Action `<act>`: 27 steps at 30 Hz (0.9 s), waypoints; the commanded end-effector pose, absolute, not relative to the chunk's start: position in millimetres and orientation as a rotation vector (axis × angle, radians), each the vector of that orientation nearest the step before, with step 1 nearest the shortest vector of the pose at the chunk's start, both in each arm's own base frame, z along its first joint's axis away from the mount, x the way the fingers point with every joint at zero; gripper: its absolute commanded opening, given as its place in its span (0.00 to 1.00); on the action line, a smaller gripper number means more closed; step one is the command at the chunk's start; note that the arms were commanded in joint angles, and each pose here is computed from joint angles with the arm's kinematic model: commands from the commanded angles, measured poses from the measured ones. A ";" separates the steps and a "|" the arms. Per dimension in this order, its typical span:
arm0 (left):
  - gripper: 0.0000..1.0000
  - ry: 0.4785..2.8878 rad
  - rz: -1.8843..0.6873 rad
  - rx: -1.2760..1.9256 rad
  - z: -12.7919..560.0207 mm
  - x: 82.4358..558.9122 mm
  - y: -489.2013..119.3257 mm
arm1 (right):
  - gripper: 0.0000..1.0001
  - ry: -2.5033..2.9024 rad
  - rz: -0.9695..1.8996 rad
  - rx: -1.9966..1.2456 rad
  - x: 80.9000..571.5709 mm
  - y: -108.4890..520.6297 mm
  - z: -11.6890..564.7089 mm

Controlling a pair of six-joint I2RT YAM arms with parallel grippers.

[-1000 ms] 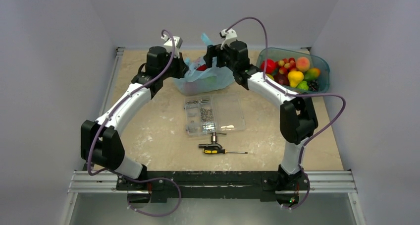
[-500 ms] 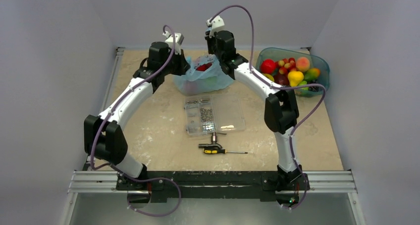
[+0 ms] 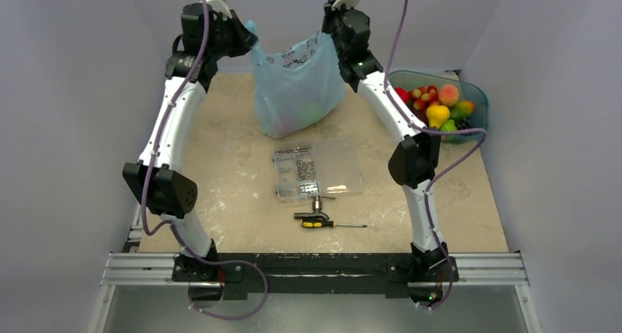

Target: Take the fake fruits out of the plastic bag

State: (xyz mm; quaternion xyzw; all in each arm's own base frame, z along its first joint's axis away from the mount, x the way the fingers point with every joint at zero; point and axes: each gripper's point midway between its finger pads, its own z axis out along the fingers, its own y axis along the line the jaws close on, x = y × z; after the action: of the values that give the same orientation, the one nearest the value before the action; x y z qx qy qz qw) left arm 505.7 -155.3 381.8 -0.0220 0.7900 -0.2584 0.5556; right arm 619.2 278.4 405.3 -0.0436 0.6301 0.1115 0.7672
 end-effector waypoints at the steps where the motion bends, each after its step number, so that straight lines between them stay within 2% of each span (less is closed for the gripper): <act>1: 0.00 1.795 -0.671 -0.098 426.3 496.7 -132.9 | 0.00 1.199 0.305 0.035 607.4 224.2 486.8; 6: 0.00 1.793 -0.678 -0.086 430.1 490.6 -122.6 | 0.00 1.211 0.303 0.038 610.9 214.7 480.4; 10: 0.00 1.850 -0.705 -0.068 407.3 490.3 -128.2 | 0.00 1.254 0.309 0.009 611.7 219.2 459.3; 16: 0.00 1.988 -0.762 -0.064 346.4 477.7 -136.6 | 0.15 1.417 0.232 0.008 601.8 206.6 398.3; 19: 0.00 2.027 -0.779 -0.073 329.3 465.4 -137.9 | 0.39 1.499 0.188 0.004 587.3 196.0 374.5; 22: 0.00 2.005 -0.773 -0.112 331.6 451.9 -133.3 | 0.48 1.588 0.118 -0.012 576.7 184.8 369.5; 23: 0.00 1.994 -0.778 -0.129 333.7 448.8 -132.6 | 0.55 1.601 0.106 -0.008 572.8 181.4 371.9; 25: 0.00 1.983 -0.797 -0.152 338.1 443.2 -133.1 | 0.76 1.645 0.114 0.017 563.5 178.2 371.8; 27: 0.01 1.981 -0.824 -0.178 340.7 438.3 -134.6 | 0.89 1.708 0.150 0.099 555.7 175.5 368.0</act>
State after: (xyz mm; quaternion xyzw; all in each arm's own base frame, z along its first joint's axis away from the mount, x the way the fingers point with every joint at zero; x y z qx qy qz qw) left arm 451.1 -134.7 276.0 -0.0696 0.8577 -0.3020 0.4102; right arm 582.6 194.2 322.5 -0.0124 0.7477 0.0577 0.6614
